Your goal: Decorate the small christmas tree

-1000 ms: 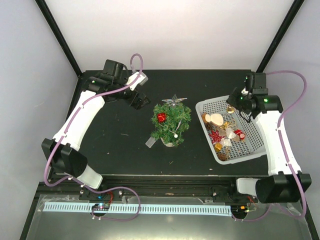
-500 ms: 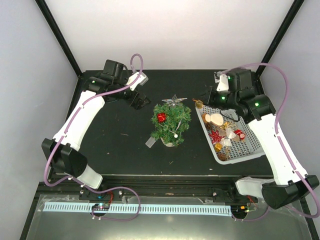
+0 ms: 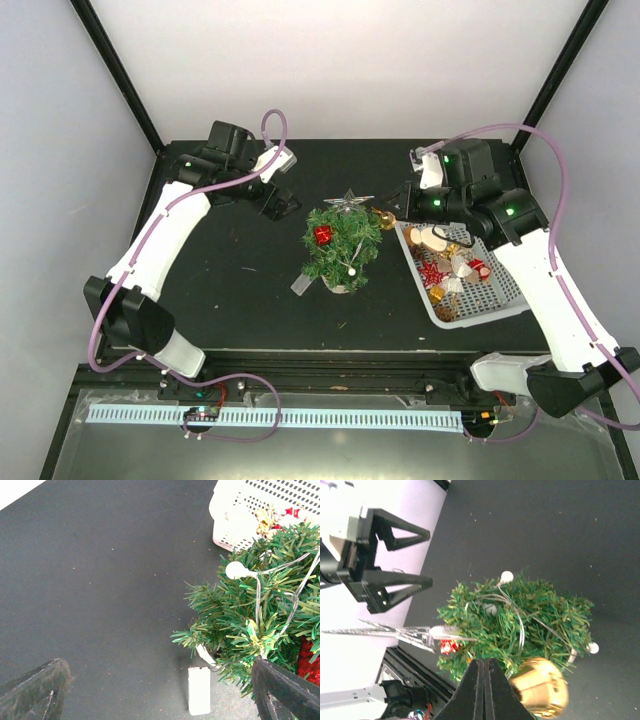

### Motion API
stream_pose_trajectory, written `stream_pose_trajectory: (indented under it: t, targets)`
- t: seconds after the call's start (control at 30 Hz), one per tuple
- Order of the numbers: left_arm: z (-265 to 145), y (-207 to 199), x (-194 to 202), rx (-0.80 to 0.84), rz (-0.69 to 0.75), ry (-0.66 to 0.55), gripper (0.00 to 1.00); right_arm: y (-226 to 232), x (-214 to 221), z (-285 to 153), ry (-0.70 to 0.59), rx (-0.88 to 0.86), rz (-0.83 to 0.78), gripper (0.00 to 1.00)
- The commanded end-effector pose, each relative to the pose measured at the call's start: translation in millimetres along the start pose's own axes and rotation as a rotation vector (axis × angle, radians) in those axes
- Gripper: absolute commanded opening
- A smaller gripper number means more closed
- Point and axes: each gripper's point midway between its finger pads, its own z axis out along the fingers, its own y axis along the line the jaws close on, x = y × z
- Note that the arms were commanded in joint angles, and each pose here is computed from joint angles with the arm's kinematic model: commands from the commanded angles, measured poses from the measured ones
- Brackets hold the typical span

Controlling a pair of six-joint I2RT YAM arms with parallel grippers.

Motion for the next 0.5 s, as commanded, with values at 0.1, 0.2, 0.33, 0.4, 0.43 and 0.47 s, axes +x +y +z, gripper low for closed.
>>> stream_pose_trajectory:
  t: [0.1,0.2,0.33,0.4,0.43,0.47]
  targets:
    - [-8.6,-7.5,-3.5,0.001,0.014,-0.03,0.99,-5.2,26.5,-12.5,0.062,0.031,-0.055,0.01]
    - [-8.7,-7.9,-2.2,0.0,0.015,-0.029,0.99,-13.8,33.2,-12.7,0.063,0.058,-0.045,0.01]
    - [-8.5,-8.3,-1.0,0.002,0.013,-0.026,0.99,-23.3,35.5,-7.7,0.067,0.092,-0.035,0.01]
    - [-8.7,-8.4,-0.9,0.002,0.013,-0.026,0.99,-25.7,34.8,-6.1,0.065,0.103,-0.033,0.01]
    - [-9.1,-8.5,-1.3,0.002,0.015,-0.028,0.99,-27.7,35.0,-4.0,0.068,0.109,-0.031,0.01]
    - [-9.0,-8.5,-1.1,0.002,0.015,-0.027,0.99,-29.9,35.6,-1.7,0.071,0.115,-0.026,0.01]
